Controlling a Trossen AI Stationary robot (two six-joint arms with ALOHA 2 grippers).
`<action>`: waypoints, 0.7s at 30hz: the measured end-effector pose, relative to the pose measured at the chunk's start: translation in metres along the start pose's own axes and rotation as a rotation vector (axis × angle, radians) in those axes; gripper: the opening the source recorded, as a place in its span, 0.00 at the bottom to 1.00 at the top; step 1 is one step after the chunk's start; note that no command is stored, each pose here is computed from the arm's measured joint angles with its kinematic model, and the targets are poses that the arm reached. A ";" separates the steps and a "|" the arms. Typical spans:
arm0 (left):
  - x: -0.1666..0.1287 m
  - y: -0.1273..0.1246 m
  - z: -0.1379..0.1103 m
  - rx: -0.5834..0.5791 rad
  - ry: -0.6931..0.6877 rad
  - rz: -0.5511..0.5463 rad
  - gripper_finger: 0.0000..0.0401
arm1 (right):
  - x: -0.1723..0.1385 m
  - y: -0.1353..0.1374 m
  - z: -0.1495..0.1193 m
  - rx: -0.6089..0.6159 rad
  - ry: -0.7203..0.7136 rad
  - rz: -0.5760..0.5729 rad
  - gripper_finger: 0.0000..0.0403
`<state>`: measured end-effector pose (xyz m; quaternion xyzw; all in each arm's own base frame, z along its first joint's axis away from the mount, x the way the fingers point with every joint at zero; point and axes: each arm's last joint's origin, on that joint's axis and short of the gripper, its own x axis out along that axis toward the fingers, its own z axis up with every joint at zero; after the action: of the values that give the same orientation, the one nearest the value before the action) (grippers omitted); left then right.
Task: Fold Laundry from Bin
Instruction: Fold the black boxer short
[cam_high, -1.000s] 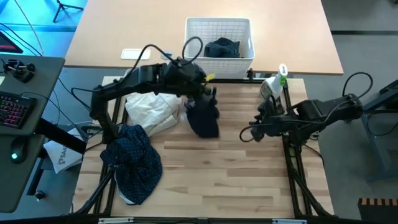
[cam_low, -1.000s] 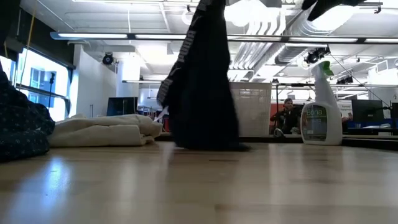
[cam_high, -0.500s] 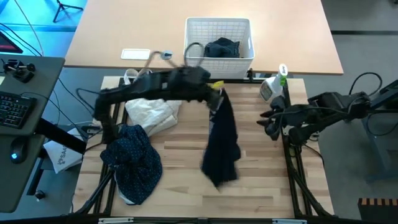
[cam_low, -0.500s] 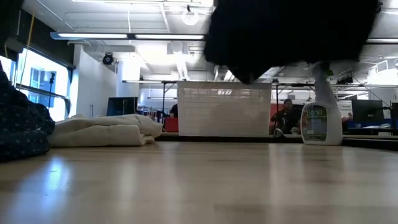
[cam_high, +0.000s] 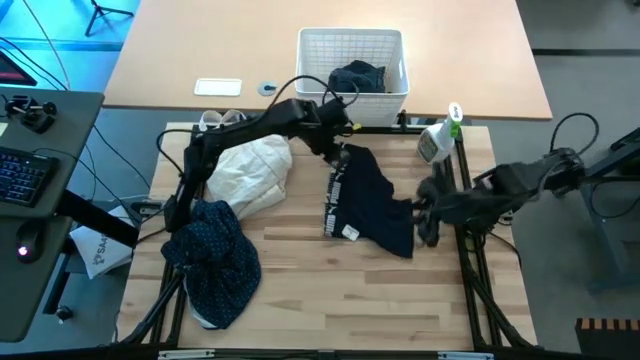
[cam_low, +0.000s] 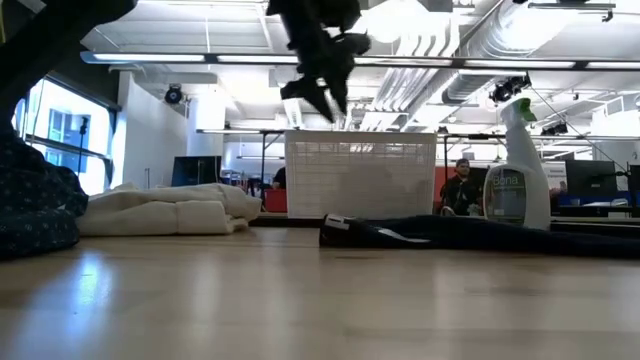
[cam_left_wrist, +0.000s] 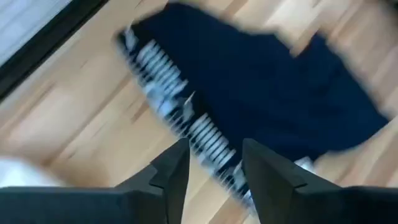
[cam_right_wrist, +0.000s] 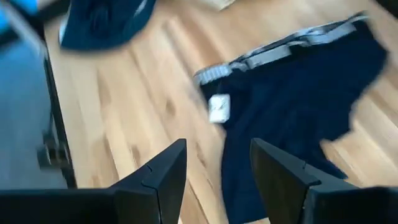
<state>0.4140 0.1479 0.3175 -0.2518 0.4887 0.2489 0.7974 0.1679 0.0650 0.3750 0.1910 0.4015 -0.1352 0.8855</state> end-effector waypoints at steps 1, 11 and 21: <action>-0.002 0.003 -0.003 0.018 0.028 0.022 0.35 | 0.009 0.006 -0.002 -0.053 0.018 0.012 0.43; -0.084 -0.025 -0.061 0.201 0.148 0.089 0.33 | 0.156 0.023 -0.016 -0.308 -0.009 0.131 0.43; -0.164 -0.070 -0.124 0.267 -0.051 0.058 0.33 | 0.281 0.011 -0.006 -0.461 0.004 0.028 0.43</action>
<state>0.3122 -0.0089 0.4280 -0.1228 0.5041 0.2111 0.8284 0.3481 0.0527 0.1600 -0.0106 0.4208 -0.0271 0.9067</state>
